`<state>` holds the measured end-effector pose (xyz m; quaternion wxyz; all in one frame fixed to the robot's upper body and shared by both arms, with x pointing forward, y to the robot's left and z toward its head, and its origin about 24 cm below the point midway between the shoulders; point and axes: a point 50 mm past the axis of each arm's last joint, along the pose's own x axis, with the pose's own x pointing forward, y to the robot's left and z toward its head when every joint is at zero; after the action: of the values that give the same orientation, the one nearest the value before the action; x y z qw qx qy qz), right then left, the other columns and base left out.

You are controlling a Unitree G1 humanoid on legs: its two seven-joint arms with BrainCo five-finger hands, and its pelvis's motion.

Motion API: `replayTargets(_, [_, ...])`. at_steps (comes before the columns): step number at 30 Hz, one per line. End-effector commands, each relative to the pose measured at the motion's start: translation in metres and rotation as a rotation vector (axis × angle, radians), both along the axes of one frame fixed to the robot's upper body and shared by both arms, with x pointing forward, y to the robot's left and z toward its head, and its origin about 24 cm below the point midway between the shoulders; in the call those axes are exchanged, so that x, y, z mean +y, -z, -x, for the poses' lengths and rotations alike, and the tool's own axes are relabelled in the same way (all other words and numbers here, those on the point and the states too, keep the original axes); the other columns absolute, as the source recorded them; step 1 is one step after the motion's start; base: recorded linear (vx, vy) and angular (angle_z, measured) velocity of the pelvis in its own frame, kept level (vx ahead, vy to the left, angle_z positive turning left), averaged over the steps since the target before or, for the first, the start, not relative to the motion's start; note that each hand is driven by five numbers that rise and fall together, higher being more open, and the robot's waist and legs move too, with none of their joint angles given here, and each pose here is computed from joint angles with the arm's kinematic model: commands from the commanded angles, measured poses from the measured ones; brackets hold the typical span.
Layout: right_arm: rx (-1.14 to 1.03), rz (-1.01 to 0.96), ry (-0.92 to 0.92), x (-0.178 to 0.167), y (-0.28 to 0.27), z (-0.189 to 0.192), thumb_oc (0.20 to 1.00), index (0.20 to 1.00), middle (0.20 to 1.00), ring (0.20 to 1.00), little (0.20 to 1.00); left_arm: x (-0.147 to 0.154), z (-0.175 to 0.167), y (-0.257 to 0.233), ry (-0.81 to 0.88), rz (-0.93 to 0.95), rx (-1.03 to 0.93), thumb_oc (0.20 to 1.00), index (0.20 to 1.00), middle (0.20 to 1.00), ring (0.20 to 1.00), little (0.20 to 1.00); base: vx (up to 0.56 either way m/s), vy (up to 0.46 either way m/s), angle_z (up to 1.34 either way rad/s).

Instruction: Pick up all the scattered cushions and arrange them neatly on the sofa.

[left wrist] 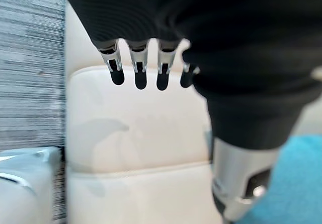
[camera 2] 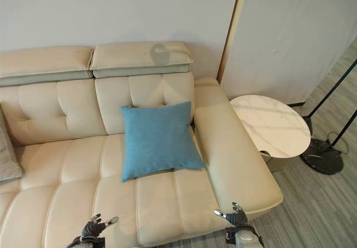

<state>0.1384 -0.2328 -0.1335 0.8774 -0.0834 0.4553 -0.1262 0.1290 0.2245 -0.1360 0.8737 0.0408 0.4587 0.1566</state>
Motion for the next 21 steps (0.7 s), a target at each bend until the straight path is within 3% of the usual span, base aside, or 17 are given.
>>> replayTargets(1, [-0.101,0.001,-0.043,0.003,-0.013,-0.027,1.000,1.000,1.000,1.000,1.000,0.010,-0.033,-0.017,0.027,-0.038,-0.111,1.000,1.000,1.000,1.000,1.000,-0.27,-0.127,0.18])
replayTargets(12, [-0.022,0.006,-0.090,0.004,-0.004,-0.017,1.000,1.000,1.000,1.000,1.000,0.000,-0.010,0.001,-0.083,0.068,-0.015,1.000,1.000,1.000,1.000,1.000,-0.19,-0.047,0.16])
replayTargets(21, [0.010,0.000,-0.067,0.005,0.000,-0.011,1.000,1.000,1.000,1.000,1.000,-0.012,-0.009,0.005,0.041,0.061,0.020,1.000,1.000,1.000,1.000,1.000,-0.03,0.117,0.30])
